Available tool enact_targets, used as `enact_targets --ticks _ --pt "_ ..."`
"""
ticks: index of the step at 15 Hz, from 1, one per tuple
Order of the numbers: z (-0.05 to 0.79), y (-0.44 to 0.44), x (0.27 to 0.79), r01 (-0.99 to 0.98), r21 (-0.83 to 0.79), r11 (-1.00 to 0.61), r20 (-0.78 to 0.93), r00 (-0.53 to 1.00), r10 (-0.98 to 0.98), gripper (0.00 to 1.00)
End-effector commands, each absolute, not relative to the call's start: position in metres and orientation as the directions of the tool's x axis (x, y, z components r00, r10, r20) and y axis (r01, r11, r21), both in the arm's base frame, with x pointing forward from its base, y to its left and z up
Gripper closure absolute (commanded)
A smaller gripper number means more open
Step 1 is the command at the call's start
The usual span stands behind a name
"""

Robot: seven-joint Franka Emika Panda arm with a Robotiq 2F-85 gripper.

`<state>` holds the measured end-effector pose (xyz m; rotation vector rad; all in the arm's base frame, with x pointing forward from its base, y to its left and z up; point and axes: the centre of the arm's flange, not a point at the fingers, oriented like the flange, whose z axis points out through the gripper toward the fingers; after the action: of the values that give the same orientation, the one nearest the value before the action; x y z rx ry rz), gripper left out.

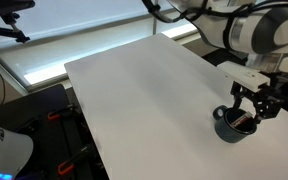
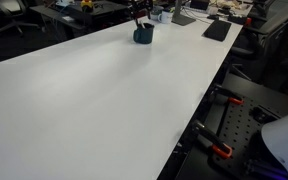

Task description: Take the marker out of the cup

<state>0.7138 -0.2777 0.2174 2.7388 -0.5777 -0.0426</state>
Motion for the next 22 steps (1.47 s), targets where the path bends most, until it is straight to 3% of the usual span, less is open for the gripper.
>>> enact_targets --ticks 1,2,3,22 --pt "0.2167 -0.2768 0.7139 -0.376 0.334 -0.864 0.034 0.921 -0.387 0.09" --pt "0.2159 -0.2756 0.7142 -0.368 0.332 -0.868 0.031 0.924 -0.380 0.01" --pt "0.2153 -0.2747 0.7144 -0.367 0.331 -0.869 0.030 0.925 -0.379 0.00" --pt "0.2159 -0.2798 0.7208 -0.342 0.308 -0.887 0.011 0.934 -0.357 0.00"
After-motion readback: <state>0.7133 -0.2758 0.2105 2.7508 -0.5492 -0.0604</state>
